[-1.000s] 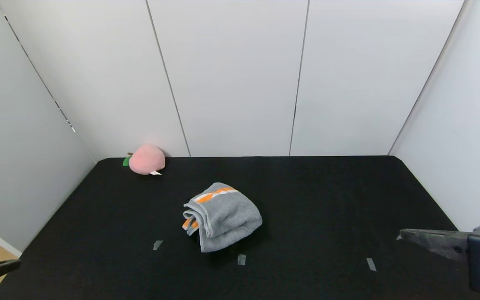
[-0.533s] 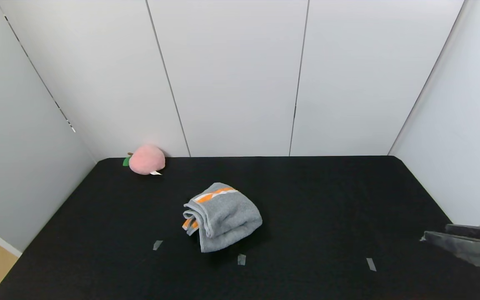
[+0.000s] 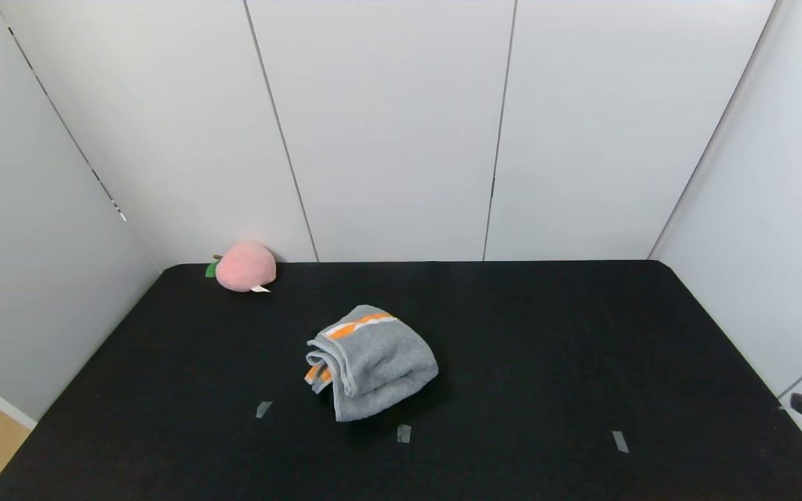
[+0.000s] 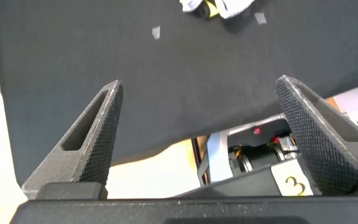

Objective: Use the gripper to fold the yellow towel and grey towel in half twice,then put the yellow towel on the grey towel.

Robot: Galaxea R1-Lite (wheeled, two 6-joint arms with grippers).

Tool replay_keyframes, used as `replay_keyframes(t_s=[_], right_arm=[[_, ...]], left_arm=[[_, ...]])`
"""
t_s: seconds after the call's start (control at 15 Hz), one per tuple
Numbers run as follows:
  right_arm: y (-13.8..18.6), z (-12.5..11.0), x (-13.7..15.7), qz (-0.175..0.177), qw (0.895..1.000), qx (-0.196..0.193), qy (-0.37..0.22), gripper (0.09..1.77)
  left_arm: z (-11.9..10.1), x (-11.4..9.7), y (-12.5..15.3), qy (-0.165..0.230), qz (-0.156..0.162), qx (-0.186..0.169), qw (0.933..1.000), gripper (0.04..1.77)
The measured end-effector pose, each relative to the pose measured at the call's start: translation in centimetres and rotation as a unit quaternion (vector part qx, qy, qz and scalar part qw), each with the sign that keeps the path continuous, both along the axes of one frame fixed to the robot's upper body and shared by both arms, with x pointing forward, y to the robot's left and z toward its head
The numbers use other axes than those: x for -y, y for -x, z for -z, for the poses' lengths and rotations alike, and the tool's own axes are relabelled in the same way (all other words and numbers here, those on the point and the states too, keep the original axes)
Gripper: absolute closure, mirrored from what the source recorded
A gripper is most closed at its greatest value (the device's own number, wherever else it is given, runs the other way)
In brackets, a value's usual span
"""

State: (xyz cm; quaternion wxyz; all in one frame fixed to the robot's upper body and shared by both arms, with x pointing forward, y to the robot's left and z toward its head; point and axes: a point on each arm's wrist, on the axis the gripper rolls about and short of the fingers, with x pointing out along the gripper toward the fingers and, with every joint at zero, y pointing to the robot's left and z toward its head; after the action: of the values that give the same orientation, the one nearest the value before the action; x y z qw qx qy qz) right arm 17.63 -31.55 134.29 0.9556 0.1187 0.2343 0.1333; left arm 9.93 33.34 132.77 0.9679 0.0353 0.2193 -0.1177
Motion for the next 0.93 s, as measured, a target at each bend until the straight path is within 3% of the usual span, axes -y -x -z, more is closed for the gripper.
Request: replay_keyframes(t_s=[0.47,0.93], right_arm=[[7.0,1.0,1.6,0.046,0.999,0.015,-0.002,0.24],[12.8,4.6,1.9,0.075,0.997,0.027,-0.01,0.19]], left_arm=[[1.2,-0.9,4.2,0.018,-0.019,-0.007,0.9996,0.09],[2.5,-1.1,7.9,0.033,-0.023,-0.013,0.9991,0.09]])
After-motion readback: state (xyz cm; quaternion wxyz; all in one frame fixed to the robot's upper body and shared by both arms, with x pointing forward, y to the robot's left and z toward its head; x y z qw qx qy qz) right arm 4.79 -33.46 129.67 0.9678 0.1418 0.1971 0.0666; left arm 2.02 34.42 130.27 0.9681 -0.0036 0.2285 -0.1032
